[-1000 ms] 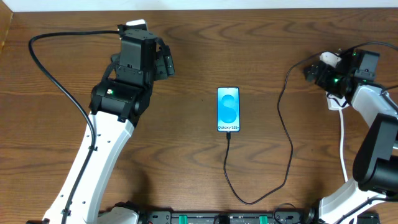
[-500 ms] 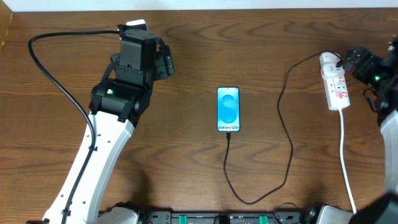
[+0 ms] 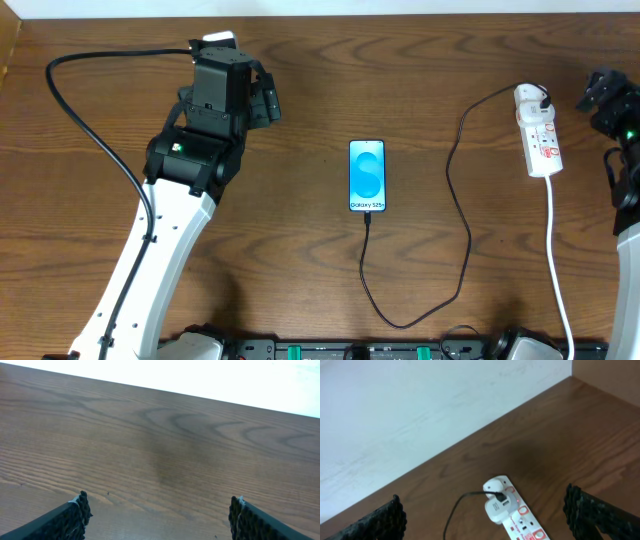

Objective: Plug charger to phone and switch on socket

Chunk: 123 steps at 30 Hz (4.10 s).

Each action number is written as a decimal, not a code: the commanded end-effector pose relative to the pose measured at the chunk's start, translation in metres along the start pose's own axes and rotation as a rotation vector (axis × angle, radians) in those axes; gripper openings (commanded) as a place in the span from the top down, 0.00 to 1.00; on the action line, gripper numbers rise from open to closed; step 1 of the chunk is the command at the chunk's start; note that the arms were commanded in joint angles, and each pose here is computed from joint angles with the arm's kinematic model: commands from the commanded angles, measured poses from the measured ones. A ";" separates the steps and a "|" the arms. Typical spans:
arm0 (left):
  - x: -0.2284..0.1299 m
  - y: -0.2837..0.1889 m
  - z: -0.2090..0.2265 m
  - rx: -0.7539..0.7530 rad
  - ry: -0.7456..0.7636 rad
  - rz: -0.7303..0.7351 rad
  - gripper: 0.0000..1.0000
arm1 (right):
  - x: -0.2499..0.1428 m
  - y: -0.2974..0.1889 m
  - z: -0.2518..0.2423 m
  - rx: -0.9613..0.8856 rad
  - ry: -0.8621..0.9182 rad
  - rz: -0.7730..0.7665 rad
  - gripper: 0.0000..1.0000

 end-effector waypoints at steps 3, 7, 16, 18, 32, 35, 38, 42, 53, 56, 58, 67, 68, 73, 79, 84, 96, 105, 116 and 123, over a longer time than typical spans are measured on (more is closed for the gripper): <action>0.004 -0.004 0.001 0.004 0.005 -0.018 0.10 | -0.010 -0.001 -0.003 -0.020 0.002 0.048 0.01; 0.004 -0.004 0.001 0.004 0.005 -0.018 0.10 | -0.028 -0.003 -0.004 -0.030 0.016 0.138 0.01; 0.004 -0.004 0.001 0.004 0.005 -0.018 0.10 | -0.072 -0.014 -0.007 -0.053 0.050 0.355 0.01; 0.004 -0.004 0.001 0.004 0.005 -0.018 0.10 | -0.078 -0.016 -0.008 -0.057 0.055 0.389 0.01; -0.023 -0.007 0.017 0.078 0.052 0.112 0.10 | -0.090 -0.022 -0.008 -0.064 0.064 0.451 0.01; -0.036 -0.015 0.027 0.115 0.076 0.178 0.10 | -0.090 -0.022 -0.008 -0.064 0.064 0.451 0.01; -0.043 -0.021 0.034 0.124 0.081 0.191 0.10 | -0.090 -0.022 -0.008 -0.064 0.064 0.451 0.01; -0.053 -0.027 0.042 0.118 0.076 0.175 0.10 | -0.090 -0.022 -0.008 -0.064 0.064 0.451 0.01; -0.067 -0.036 0.057 -0.034 -0.033 -0.131 0.10 | -0.090 -0.022 -0.008 -0.064 0.064 0.450 0.01; -0.066 -0.048 0.061 -0.091 -0.073 -0.240 0.10 | -0.090 -0.022 -0.008 -0.064 0.064 0.451 0.01; -0.067 -0.056 0.066 -0.116 -0.098 -0.302 0.10 | -0.090 -0.022 -0.008 -0.064 0.064 0.451 0.01; -0.069 -0.082 0.092 -0.168 -0.203 -0.540 0.10 | -0.090 -0.022 -0.008 -0.064 0.064 0.451 0.01; -0.070 -0.083 0.096 -0.169 -0.213 -0.559 0.10 | -0.090 -0.022 -0.008 -0.064 0.064 0.451 0.01; -0.078 -0.090 0.116 -0.163 -0.261 -0.657 0.10 | -0.090 -0.022 -0.008 -0.064 0.064 0.451 0.01; -0.095 -0.094 0.135 -0.159 -0.299 -0.742 0.10 | -0.090 -0.022 -0.008 -0.064 0.064 0.451 0.01; -0.113 -0.091 0.149 -0.146 -0.328 -0.797 0.10 | -0.090 -0.022 -0.008 -0.064 0.064 0.451 0.01; -0.164 -0.040 0.164 -0.051 -0.292 -0.655 0.10 | -0.090 -0.022 -0.008 -0.064 0.064 0.451 0.01; -0.176 -0.031 0.168 -0.010 -0.259 -0.584 0.10 | -0.090 -0.022 -0.008 -0.064 0.064 0.450 0.01; -0.176 -0.031 0.168 -0.010 -0.259 -0.584 0.10 | -0.090 -0.022 -0.008 -0.064 0.064 0.451 0.01; -0.176 -0.031 0.168 -0.010 -0.259 -0.584 0.10 | -0.090 -0.022 -0.008 -0.064 0.064 0.450 0.01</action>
Point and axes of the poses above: each gripper's point midway between its finger pads, its own y axis out along the fingers, its own z axis along the line the jaws close on, x = y × z, the point moved 4 cm from there along -y, back along the fingers, and after that the axes turned 11 degrees about -y, right-handed, at the moved point
